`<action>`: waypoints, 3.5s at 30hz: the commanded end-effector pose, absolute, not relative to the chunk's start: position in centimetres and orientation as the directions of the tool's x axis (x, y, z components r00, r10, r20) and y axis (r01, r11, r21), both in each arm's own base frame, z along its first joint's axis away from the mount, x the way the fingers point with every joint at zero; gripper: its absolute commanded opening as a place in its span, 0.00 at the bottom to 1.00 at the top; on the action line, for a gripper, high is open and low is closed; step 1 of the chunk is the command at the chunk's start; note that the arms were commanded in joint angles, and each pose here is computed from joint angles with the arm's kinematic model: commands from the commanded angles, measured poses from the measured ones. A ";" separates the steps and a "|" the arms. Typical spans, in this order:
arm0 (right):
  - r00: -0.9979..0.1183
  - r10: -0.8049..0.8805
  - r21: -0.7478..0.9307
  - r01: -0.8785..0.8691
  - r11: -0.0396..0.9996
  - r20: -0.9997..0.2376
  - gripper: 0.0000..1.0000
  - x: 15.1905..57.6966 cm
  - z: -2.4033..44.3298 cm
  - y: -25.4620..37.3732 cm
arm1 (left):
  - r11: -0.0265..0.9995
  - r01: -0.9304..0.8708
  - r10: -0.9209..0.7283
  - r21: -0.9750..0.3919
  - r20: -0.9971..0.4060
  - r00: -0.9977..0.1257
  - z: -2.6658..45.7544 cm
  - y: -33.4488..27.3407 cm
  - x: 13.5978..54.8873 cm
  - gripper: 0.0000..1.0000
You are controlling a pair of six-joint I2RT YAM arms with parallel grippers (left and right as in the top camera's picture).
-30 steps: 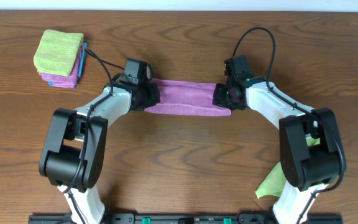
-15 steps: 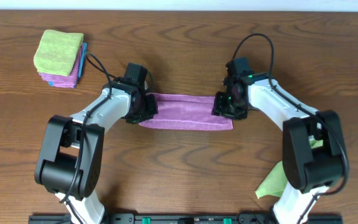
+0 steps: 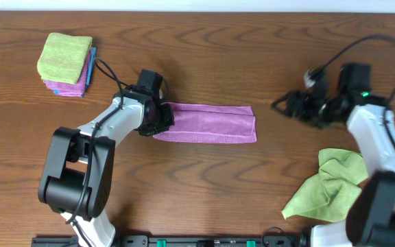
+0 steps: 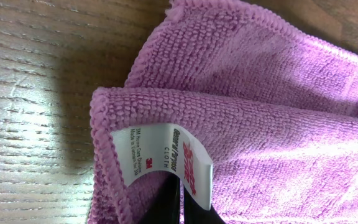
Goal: Fold the cloth
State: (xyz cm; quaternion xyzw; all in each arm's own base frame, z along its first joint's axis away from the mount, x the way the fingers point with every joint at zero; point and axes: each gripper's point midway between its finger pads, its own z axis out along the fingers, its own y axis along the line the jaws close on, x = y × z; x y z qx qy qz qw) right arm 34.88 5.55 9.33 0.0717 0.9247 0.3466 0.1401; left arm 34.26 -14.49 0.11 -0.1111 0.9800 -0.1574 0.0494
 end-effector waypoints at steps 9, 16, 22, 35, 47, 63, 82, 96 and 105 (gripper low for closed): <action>-0.992 0.124 0.774 0.056 0.631 -0.030 0.73 32.3 3.1 11.5 | 0.917 -0.257 -0.288 -0.305 -0.061 -0.956 0.3 -13.9 34.1 0.06; -0.989 0.143 0.694 0.087 0.714 -0.023 0.75 32.8 1.4 11.9 | 0.917 -0.257 -0.288 -0.304 -0.060 -0.956 0.3 -13.9 34.0 0.06; -0.991 0.124 0.692 0.059 0.720 -0.044 0.74 33.2 1.5 13.6 | 0.917 -0.257 -0.287 -0.307 -0.059 -0.956 0.3 -14.0 34.0 0.06; -0.983 0.179 0.692 0.095 0.716 -0.049 0.01 35.0 3.0 13.0 | 0.894 -0.229 -0.302 -0.385 -0.142 -0.943 4.8 -13.9 35.1 0.06; -0.971 0.212 0.101 0.201 0.975 -0.114 0.02 36.9 10.2 4.0 | 0.837 -0.227 -0.452 -0.498 -0.395 -0.800 20.9 -7.6 30.4 0.06; -0.982 -0.157 -0.050 -0.152 0.987 -0.107 0.02 35.0 4.5 19.6 | 0.842 -0.197 -0.443 -0.503 -0.436 -0.784 23.7 -6.9 25.5 0.06; -0.969 -0.243 0.351 -0.240 0.905 -0.037 0.64 31.5 5.5 28.9 | 0.865 -0.247 -0.447 -0.437 -0.446 -0.776 22.8 -5.5 25.6 0.08; -0.977 -0.065 0.217 -0.109 0.970 -0.202 0.01 36.6 15.5 17.0 | 0.807 -0.240 -0.377 -0.539 -0.157 -0.913 13.0 -10.7 28.9 0.83; -0.993 0.061 0.229 0.037 0.973 -0.101 0.02 36.1 9.4 12.0 | 0.749 -0.211 -0.289 -0.628 -0.022 -0.957 7.1 -17.8 30.9 0.98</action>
